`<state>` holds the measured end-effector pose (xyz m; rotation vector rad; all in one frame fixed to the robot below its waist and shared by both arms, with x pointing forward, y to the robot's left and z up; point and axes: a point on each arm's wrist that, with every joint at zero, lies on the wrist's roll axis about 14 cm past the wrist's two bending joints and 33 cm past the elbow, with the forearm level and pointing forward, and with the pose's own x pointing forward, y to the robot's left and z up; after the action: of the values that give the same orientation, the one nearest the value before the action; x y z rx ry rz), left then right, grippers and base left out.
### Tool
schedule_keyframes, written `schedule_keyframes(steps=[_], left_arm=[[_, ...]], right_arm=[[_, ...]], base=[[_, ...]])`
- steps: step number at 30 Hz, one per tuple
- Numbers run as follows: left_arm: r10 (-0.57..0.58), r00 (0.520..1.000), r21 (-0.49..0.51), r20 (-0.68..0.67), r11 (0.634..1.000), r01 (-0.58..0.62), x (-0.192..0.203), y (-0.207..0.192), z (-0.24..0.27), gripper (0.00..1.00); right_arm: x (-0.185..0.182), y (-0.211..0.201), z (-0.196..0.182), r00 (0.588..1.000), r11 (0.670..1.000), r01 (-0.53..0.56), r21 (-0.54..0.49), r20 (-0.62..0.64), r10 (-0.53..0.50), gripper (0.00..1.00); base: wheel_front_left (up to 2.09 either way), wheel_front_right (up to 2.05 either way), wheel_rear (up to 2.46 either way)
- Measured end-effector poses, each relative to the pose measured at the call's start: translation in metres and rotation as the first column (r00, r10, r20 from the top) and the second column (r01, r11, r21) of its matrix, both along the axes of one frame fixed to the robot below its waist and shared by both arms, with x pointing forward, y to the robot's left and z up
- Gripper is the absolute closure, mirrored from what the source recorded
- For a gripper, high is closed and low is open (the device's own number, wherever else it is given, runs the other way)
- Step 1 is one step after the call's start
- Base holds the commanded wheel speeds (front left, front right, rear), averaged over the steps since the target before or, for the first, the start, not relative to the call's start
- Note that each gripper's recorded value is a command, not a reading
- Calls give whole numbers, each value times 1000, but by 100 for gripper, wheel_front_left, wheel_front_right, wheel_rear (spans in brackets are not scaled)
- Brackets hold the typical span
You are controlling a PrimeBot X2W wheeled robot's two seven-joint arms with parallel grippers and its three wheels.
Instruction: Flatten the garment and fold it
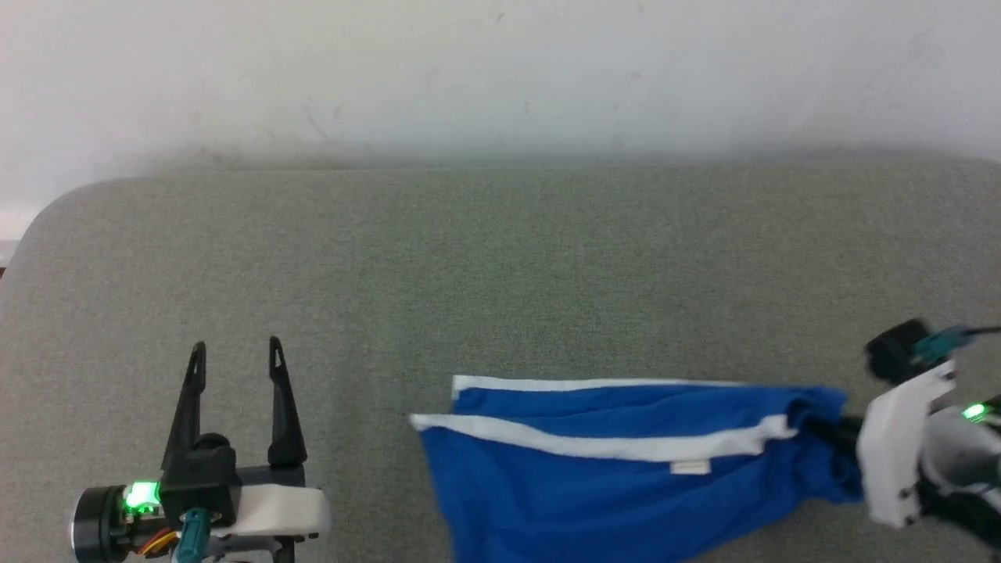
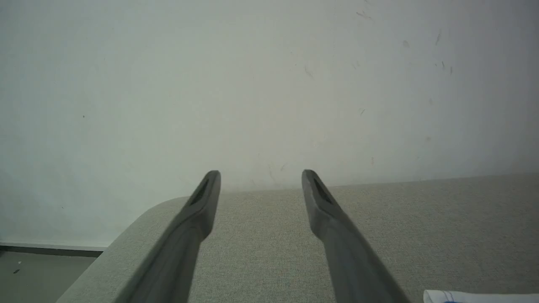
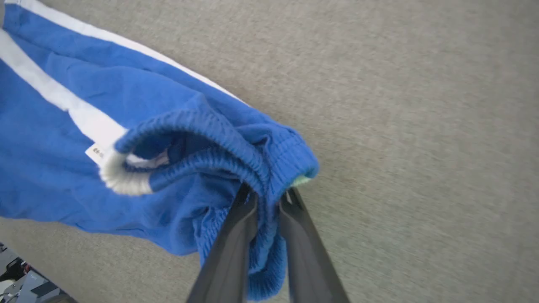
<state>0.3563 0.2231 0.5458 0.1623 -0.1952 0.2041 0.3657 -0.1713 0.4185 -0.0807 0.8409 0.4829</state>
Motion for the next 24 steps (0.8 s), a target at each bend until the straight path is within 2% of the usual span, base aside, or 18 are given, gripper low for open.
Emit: schedule_keyframes(steps=[3,8,11,15,19,24], left_arm=[[-17,1000,2,-2,1000,17,0,-5,-1,0],[-44,999,12,-22,999,44,2,-14,-8,0],[-61,998,8,-30,998,61,3,-18,-10,0],[-68,997,12,-32,998,68,1,-19,-10,0],[-70,997,21,-25,997,70,-2,-18,-7,0],[-59,998,19,-30,998,60,-3,-16,-9,0]], right_arm=[[16,-36,16,997,996,74,-39,41,-73,100],[20,-98,21,978,970,211,-125,20,-210,100],[17,-111,23,973,961,229,-156,5,-231,100],[10,-92,30,988,977,153,-149,4,-154,100],[0,-47,48,1000,997,18,-74,26,-16,100],[-11,23,75,981,983,-179,37,89,175,100]], base=[[0,0,0],[0,0,0],[0,0,0],[0,0,0],[0,0,0],[0,0,0]])
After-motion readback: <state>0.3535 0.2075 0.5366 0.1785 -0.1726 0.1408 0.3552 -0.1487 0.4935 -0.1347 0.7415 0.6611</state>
